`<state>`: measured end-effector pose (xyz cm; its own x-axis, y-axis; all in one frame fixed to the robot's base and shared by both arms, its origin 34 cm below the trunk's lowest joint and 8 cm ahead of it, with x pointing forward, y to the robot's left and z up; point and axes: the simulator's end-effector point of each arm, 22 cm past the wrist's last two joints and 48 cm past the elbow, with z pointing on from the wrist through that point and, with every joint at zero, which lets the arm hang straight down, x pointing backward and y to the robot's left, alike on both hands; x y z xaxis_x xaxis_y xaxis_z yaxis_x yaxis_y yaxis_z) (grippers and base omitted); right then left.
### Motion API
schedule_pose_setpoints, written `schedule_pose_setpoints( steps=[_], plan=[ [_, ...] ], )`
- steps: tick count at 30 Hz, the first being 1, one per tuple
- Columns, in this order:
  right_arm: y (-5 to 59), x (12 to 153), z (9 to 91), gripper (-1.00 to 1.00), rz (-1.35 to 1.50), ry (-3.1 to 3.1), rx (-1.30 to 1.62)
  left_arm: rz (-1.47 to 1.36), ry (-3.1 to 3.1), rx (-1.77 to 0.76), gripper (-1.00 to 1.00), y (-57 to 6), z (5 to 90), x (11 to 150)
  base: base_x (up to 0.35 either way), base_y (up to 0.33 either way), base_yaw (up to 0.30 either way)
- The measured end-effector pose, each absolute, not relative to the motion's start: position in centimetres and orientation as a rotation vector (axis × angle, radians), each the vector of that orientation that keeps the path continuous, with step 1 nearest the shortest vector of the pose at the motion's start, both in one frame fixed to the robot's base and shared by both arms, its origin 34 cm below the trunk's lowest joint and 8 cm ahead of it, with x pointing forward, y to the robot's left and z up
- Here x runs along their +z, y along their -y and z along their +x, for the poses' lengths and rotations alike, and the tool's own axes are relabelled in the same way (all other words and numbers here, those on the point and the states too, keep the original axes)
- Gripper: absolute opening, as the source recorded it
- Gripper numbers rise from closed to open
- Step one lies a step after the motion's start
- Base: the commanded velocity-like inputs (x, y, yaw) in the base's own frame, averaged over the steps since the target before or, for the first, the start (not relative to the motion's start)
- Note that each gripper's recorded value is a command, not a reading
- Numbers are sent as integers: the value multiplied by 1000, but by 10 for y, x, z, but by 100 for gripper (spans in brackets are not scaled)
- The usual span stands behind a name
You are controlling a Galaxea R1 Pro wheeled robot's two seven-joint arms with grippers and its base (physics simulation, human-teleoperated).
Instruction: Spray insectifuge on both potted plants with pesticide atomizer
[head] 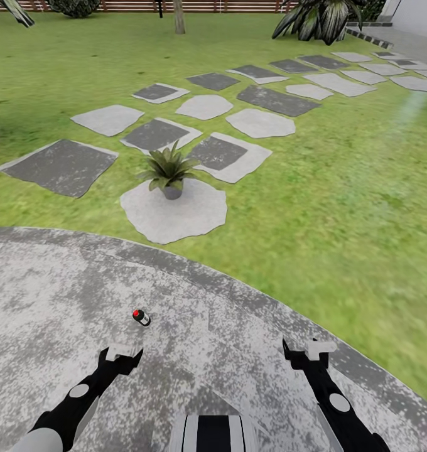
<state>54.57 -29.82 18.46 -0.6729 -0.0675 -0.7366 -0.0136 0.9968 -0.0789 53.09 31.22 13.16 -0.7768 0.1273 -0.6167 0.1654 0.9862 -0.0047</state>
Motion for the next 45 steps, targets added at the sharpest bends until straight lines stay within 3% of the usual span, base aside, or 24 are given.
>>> schedule_pose_setpoints(
  steps=[20, 45],
  plan=[
    [298, 185, 545, 100, -56, -2309, -84, 195, -2469, -81, 100, -310, 530, 131, 161, 23, 0],
    [297, 169, 536, 100, -56, -2338, -82, 202, -2504, -86, 100, -311, 517, 115, 6, 0, -15]
  ],
)
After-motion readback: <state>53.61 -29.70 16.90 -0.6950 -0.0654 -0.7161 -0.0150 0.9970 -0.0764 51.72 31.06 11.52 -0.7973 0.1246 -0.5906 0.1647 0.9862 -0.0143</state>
